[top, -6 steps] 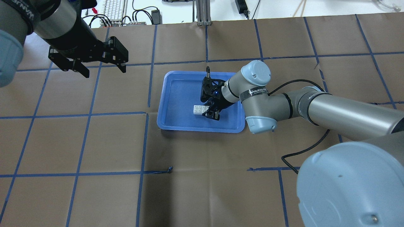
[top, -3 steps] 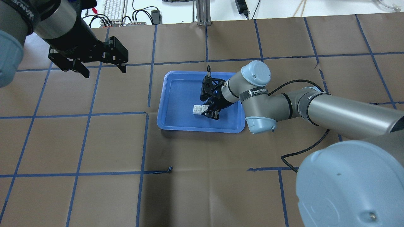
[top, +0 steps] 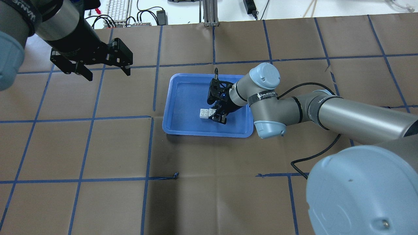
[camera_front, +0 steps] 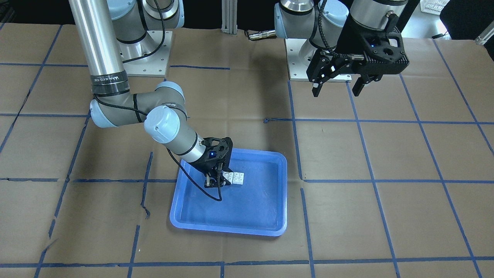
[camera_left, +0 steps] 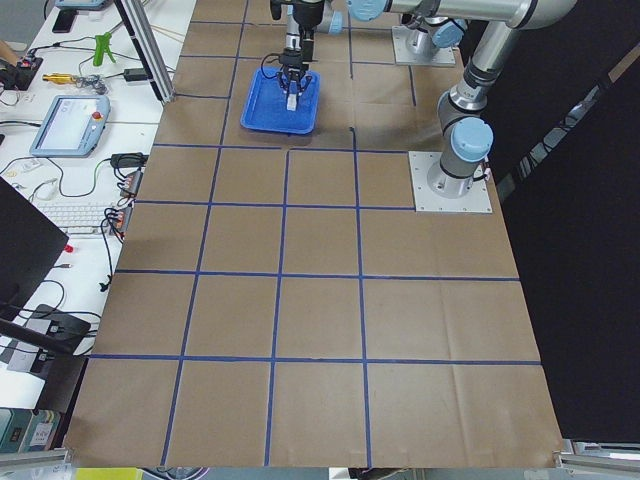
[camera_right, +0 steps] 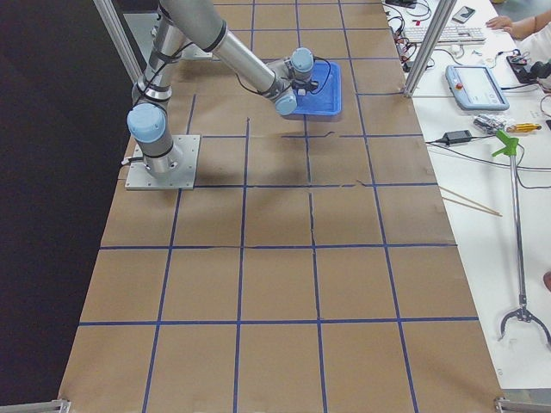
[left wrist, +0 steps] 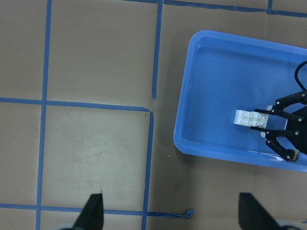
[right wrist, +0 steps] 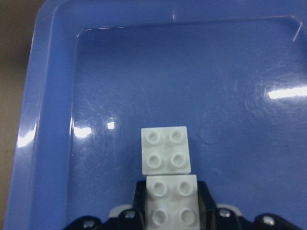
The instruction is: Assemble white blocks and place on blue tray
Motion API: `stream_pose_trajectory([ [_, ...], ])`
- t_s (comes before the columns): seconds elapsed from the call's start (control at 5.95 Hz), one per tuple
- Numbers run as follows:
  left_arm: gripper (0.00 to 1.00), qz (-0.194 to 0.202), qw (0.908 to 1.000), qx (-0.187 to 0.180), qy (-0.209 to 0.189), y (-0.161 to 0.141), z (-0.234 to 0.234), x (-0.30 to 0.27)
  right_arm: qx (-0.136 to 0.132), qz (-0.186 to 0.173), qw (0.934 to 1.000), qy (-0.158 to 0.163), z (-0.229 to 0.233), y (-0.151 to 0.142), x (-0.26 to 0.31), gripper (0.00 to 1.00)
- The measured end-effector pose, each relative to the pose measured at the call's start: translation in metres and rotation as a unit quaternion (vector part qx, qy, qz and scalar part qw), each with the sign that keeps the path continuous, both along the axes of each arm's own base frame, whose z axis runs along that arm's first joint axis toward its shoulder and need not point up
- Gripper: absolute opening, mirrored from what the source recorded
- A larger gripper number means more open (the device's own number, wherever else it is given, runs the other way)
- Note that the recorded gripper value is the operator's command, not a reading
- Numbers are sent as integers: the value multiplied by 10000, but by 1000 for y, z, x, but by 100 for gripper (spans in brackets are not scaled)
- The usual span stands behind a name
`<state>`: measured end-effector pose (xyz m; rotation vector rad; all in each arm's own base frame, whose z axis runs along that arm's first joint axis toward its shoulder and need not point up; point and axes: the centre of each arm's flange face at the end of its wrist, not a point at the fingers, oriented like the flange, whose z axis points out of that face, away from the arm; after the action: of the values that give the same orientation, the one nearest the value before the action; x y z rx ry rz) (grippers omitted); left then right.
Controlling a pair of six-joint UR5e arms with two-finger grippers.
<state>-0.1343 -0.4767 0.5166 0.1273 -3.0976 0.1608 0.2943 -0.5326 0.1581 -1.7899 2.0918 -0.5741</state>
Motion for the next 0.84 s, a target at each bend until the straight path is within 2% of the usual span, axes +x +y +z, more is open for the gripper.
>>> stream_pose_trajectory([
  [0.17, 99, 0, 10000, 0, 0, 0, 0, 0, 16, -27, 10000, -4, 0, 0, 0, 64],
  [0.34, 99, 0, 10000, 0, 0, 0, 0, 0, 22, -38, 10000, -5, 0, 0, 0, 72],
  [0.5, 99, 0, 10000, 0, 0, 0, 0, 0, 19, -43, 10000, -10, 1, 0, 0, 99],
  [0.84, 99, 2, 10000, 1, 0, 0, 0, 0, -73, -90, 9999, -1, 13, -10, -1, 100],
])
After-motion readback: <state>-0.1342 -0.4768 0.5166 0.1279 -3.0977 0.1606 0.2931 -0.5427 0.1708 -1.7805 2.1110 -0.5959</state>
